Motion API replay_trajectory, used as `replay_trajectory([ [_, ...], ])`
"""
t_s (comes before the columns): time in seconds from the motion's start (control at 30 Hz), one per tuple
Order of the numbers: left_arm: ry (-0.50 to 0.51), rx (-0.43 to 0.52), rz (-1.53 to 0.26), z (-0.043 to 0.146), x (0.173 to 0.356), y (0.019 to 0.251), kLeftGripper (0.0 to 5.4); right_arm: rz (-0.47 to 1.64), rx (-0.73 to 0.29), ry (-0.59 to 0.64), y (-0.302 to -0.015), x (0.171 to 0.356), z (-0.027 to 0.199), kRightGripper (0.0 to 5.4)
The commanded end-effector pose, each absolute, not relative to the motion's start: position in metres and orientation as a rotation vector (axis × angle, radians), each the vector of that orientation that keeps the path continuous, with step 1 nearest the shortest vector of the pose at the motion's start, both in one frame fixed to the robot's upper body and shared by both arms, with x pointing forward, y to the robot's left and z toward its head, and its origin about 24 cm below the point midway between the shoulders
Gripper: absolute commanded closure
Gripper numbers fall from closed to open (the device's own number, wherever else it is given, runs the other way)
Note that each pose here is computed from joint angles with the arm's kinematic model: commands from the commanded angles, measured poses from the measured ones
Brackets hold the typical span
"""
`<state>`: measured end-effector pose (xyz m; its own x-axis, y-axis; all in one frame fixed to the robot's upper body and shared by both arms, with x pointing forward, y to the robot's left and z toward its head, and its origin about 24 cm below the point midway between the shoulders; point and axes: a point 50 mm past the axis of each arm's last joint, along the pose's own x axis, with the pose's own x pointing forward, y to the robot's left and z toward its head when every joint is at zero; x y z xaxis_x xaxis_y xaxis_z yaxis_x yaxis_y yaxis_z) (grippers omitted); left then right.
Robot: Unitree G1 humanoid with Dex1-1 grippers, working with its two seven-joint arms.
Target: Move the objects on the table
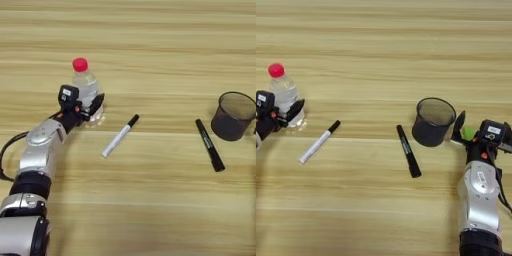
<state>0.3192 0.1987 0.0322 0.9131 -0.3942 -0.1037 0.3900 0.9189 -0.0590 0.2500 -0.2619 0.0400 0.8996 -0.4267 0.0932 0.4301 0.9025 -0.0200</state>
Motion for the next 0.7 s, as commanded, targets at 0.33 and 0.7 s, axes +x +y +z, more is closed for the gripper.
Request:
replay_trajectory([
  [0.33,0.058,0.095,-0.392,0.036,0.324,0.194,2.29,-0.443,-0.036,-0.092,-0.264,0.251,0.042,0.0],
  [0.7,0.086,0.119,-0.396,0.027,0.321,0.19,1.34,-0.444,-0.037,-0.092,-0.264,0.251,0.042,0.0],
])
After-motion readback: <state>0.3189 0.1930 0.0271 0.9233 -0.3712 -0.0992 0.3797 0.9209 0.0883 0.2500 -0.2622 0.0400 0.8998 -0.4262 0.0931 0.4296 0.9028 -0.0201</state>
